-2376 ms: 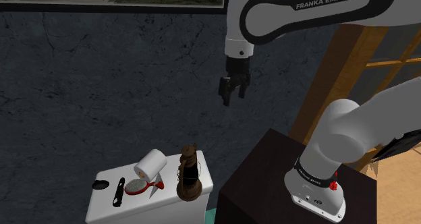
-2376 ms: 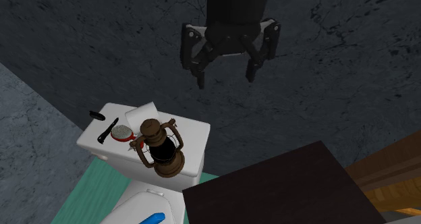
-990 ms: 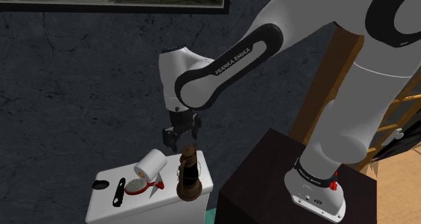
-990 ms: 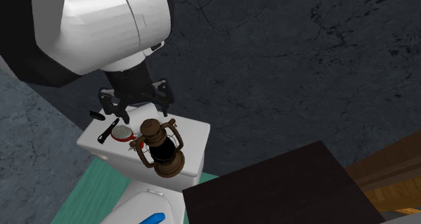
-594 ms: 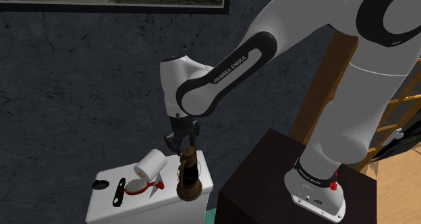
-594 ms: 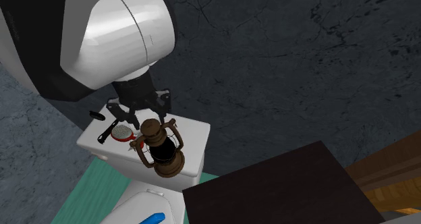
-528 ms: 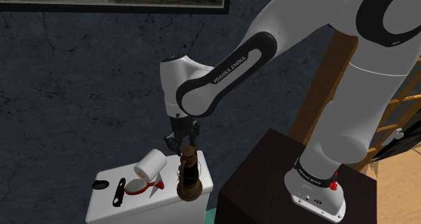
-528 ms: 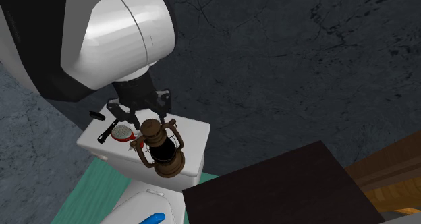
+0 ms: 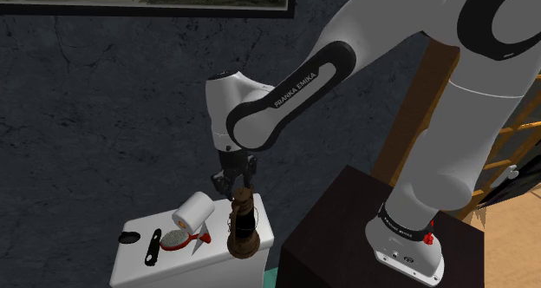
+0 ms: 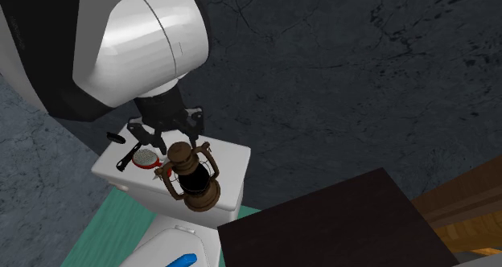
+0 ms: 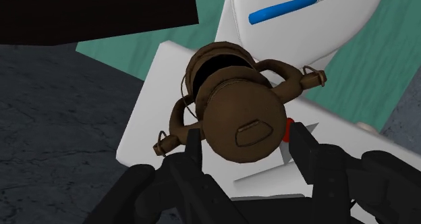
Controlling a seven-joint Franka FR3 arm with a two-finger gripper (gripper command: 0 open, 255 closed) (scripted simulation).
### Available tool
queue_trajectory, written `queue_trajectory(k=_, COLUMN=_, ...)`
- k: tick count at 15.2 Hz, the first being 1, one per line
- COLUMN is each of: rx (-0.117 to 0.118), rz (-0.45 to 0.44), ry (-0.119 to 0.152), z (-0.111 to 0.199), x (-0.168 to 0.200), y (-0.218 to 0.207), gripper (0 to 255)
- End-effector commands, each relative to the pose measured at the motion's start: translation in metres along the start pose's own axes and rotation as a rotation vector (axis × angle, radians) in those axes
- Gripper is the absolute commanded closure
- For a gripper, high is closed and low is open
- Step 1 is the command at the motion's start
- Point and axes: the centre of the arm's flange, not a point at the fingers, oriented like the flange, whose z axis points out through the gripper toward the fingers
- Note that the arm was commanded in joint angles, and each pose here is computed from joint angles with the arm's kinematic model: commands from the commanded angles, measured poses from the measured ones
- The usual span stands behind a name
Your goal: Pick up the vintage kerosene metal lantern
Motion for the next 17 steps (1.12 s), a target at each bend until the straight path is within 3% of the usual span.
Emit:
queue_trajectory(k=1, rx=0.000, rz=0.000, ry=0.000, z=-0.005, x=-0.001, y=0.000, gripper=255)
queue_trajectory(k=17, rx=0.000, rz=0.000, ry=0.000, z=-0.079, x=-0.010, y=-0.002, gripper=255)
